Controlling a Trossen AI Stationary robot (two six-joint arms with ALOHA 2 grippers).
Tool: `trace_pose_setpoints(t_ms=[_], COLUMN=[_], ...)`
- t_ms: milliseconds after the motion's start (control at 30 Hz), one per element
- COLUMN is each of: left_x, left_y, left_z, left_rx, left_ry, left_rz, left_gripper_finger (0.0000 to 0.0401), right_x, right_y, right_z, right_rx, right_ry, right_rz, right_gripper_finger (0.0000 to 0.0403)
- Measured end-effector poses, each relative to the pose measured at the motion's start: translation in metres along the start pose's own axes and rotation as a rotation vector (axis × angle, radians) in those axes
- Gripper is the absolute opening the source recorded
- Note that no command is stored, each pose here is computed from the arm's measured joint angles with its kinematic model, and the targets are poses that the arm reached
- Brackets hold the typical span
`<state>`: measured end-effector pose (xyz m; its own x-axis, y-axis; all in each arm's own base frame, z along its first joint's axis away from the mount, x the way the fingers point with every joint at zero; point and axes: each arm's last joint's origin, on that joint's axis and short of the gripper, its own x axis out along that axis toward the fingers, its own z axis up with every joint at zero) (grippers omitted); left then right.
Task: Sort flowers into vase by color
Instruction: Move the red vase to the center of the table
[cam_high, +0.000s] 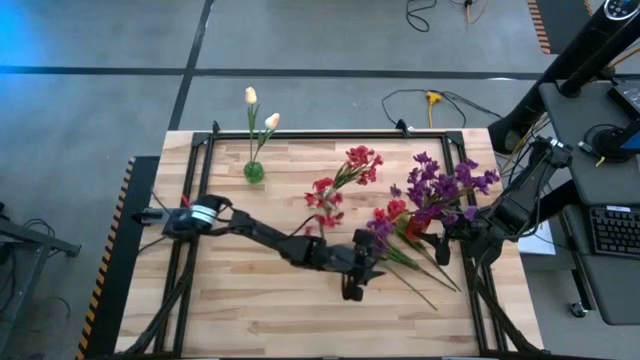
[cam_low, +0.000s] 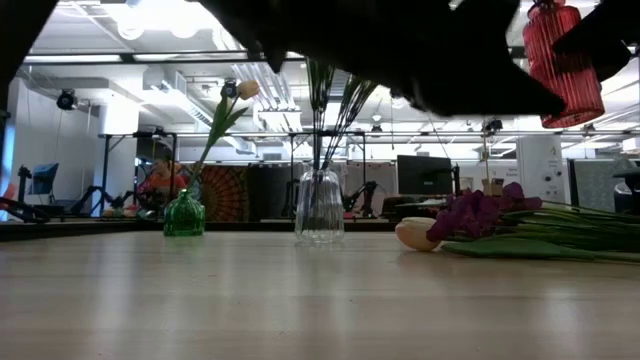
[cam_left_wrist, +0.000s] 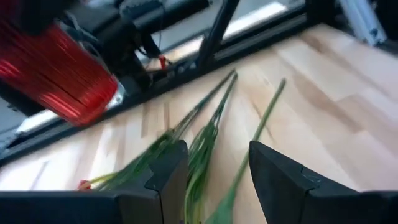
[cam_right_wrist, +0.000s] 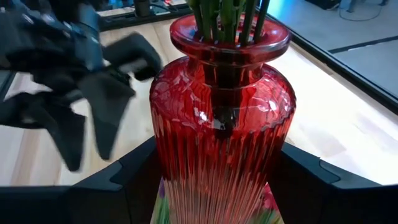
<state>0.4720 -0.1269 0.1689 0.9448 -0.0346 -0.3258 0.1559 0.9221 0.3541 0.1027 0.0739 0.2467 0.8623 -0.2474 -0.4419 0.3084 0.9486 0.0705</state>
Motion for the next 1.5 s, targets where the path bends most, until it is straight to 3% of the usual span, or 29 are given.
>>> trace_pose_setpoints(t_ms=[333, 600, 833, 1167, 1367, 1500], left_x=[0.035, 0.037, 0.035, 0.021, -0.01, -0.037], left_y=[-0.002, 0.005, -0.005, -0.008, 0.007, -0.001], left_z=[-0.014, -0.014, -0.008, 0.021, 0.052, 0.076], left_rx=[0.018, 0.03, 0.066, 0.106, 0.109, 0.108], left_ry=[0.087, 0.083, 0.146, 0.186, 0.192, 0.184], left_rz=[-0.038, -0.02, -0.062, -0.105, -0.119, -0.191], left_gripper_finger=[0.0176, 0.0225, 0.0233, 0.0233, 0.0233, 0.0233], right_x=[0.0, 0.0, 0.0, -0.002, -0.001, 0.004], right_y=[0.0, 0.0, 0.0, 0.003, 0.019, 0.035], right_z=[0.0, 0.0, 0.0, -0.01, -0.016, -0.02], right_rx=[-0.001, 0.001, -0.001, -0.014, -0.039, -0.073], right_ry=[0.0, -0.001, 0.0, -0.021, -0.062, -0.078], right_rz=[0.001, 0.001, 0.001, 0.011, 0.053, 0.057], right_gripper_finger=[0.0248, 0.0244, 0.0244, 0.0247, 0.0242, 0.0247])
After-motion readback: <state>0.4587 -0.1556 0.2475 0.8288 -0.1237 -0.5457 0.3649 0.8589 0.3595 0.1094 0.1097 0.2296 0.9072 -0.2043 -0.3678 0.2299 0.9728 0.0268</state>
